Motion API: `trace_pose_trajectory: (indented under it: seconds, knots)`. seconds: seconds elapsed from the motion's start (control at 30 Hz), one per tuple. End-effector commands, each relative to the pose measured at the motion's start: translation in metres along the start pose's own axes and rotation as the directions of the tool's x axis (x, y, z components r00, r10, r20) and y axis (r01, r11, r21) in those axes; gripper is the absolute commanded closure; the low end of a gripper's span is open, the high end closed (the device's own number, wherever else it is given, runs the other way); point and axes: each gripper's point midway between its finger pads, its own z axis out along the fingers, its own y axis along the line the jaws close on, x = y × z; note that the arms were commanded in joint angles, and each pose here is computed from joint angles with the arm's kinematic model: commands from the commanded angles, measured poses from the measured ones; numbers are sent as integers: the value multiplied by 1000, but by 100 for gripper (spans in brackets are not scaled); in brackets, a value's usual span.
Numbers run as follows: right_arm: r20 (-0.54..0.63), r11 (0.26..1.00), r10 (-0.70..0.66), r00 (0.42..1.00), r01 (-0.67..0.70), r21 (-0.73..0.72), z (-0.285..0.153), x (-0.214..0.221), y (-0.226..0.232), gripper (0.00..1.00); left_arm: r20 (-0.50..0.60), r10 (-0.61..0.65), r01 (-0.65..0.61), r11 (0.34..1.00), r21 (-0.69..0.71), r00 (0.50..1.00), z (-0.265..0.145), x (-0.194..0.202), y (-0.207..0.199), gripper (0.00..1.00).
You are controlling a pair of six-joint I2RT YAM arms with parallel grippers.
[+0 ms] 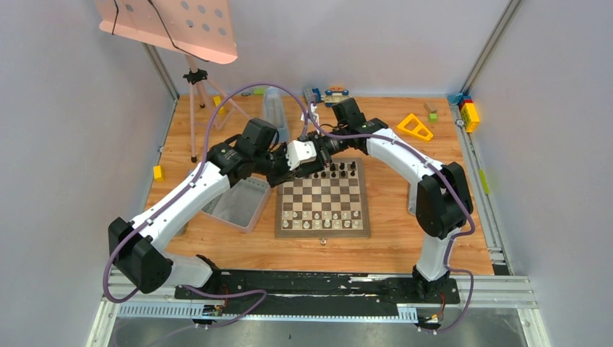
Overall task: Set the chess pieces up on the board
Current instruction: Place the chess piece on the chessboard.
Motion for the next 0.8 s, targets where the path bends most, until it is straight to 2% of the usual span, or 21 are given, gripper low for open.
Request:
trace_pose_trajectory:
  seconds: [0.0, 0.17, 0.3, 0.43, 0.6, 0.77]
  knots:
    - [48, 996, -83, 995, 82, 29, -18, -15, 10, 100, 69, 33, -26, 995, -99, 997, -8, -22, 20, 62]
    - [90, 996, -80, 993, 76, 46, -40, -23, 13, 100, 143, -12, 35, 986, -161, 990, -19, -31, 41, 33]
    - [125, 998, -57, 991, 54, 29, -57, -28, 15, 100, 234, -22, 54, 990, -132, 972, -23, -40, 50, 19]
    - [160, 1000, 5, 987, -3, -11, -71, -32, 18, 100, 332, 42, -37, 999, -22, 942, -19, -52, 39, 6]
    - [174, 999, 29, 984, -21, -45, -75, -33, 22, 100, 427, 68, -112, 991, 78, 902, -6, -65, 27, 4]
    - [178, 997, 47, 983, -34, -72, -77, -33, 24, 100, 490, 55, -130, 984, 120, 870, 0, -75, 23, 17]
